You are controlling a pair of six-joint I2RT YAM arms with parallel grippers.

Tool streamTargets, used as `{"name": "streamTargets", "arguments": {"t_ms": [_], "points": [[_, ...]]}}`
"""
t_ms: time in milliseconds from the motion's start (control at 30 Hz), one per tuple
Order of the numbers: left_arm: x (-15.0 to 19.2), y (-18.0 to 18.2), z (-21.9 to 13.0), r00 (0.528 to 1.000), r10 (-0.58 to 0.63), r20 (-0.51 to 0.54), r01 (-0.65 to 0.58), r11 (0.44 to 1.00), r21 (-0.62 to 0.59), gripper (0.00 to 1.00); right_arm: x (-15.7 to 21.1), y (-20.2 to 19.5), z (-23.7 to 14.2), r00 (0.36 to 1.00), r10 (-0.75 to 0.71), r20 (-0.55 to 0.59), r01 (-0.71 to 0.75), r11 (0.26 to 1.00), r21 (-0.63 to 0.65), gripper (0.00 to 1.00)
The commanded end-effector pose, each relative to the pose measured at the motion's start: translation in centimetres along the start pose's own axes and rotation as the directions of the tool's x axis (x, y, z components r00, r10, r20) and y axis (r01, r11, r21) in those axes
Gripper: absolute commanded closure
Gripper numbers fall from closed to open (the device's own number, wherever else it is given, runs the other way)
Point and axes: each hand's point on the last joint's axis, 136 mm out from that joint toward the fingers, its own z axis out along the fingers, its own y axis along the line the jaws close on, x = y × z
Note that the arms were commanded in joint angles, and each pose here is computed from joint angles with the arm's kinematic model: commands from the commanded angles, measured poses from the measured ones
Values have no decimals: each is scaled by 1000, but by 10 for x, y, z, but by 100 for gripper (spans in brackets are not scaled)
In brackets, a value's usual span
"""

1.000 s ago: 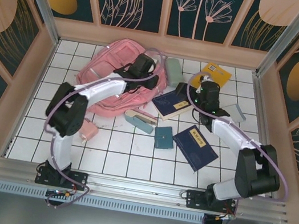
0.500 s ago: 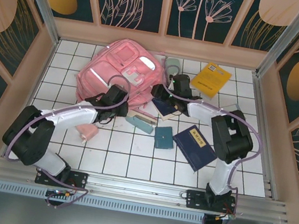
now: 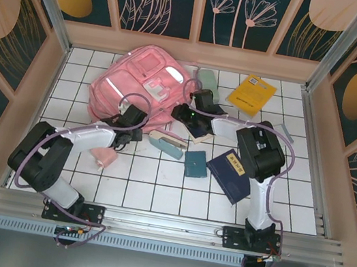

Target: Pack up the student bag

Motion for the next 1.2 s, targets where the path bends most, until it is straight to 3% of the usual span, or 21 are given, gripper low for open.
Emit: {"name": "streamTargets", "arguments": {"t_ms": [0,67,133,300,433,633,733,967,1167], "points": [[-38,18,5,995,18,100,-12,998,-67,76,-8,15,3,1000,-8,-2,8,999,-34,76],[-48,23,9,994,31,108,-21,996,-90,75,-15,21,3,1000,-22,11,22,999,-42,92],[-58,24,11,991,48,124,-35,994,-100,75,-24,29,1,999,-38,28,40,998,-53,100],[-86,13,3,982,57,183,-43,996,-75,72,-38,53,-5,997,-63,53,68,992,-109,100],[-96,-6,0,977,50,206,-55,998,17,70,-52,52,0,995,-67,74,73,993,-87,100],[-91,-51,-1,987,-16,163,-27,964,263,62,-57,28,24,998,-41,55,43,998,-48,100],[-84,-64,-4,988,-43,147,-8,943,332,64,-58,22,31,997,-42,57,44,999,-29,100],[-64,-106,-7,992,11,124,-65,896,440,66,-58,18,38,998,-46,44,46,999,-15,100],[-49,-119,19,995,68,75,-94,898,430,72,-55,18,38,999,-45,31,45,999,-22,100]]}}
